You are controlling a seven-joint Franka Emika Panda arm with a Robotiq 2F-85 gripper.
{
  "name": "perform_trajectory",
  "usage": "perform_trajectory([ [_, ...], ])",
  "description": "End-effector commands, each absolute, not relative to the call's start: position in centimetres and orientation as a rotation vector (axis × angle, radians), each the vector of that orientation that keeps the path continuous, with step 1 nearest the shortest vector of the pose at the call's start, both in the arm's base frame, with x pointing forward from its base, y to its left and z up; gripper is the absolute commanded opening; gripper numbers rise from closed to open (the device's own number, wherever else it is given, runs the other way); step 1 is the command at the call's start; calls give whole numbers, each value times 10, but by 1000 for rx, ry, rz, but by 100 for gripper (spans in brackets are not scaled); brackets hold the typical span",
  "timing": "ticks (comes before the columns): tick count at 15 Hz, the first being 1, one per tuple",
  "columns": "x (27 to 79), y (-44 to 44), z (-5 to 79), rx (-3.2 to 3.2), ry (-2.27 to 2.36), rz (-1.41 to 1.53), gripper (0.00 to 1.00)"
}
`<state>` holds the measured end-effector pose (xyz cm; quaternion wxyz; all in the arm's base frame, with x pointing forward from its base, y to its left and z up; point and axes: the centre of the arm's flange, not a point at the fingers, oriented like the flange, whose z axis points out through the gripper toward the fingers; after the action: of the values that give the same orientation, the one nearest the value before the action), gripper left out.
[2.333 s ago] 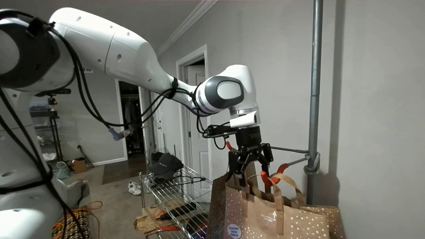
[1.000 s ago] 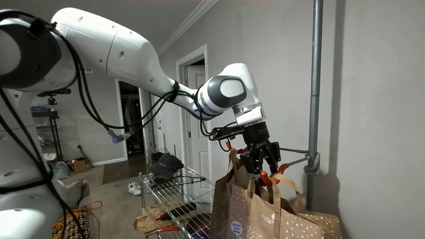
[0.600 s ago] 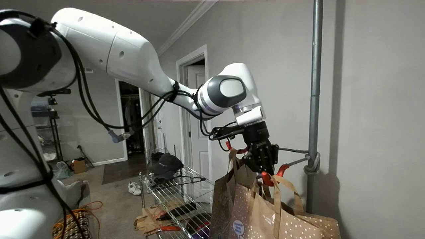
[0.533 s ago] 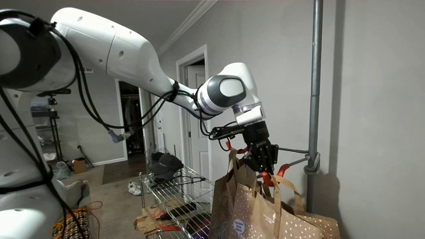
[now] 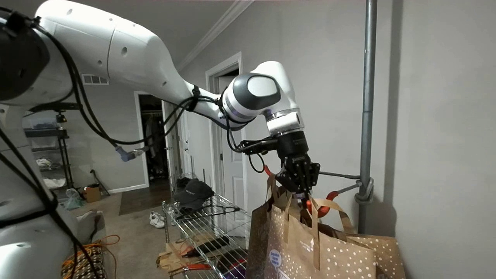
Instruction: Remove the paper bags from the stand and put them on the topmost shelf of the rack.
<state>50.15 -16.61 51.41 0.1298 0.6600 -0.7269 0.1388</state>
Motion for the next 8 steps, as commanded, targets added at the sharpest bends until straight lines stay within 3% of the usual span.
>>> perform_trajectory([
  [1,479,-165,535,1882,-2076,413,3],
  [8,462,-162,560,1921,-2085,496,2],
])
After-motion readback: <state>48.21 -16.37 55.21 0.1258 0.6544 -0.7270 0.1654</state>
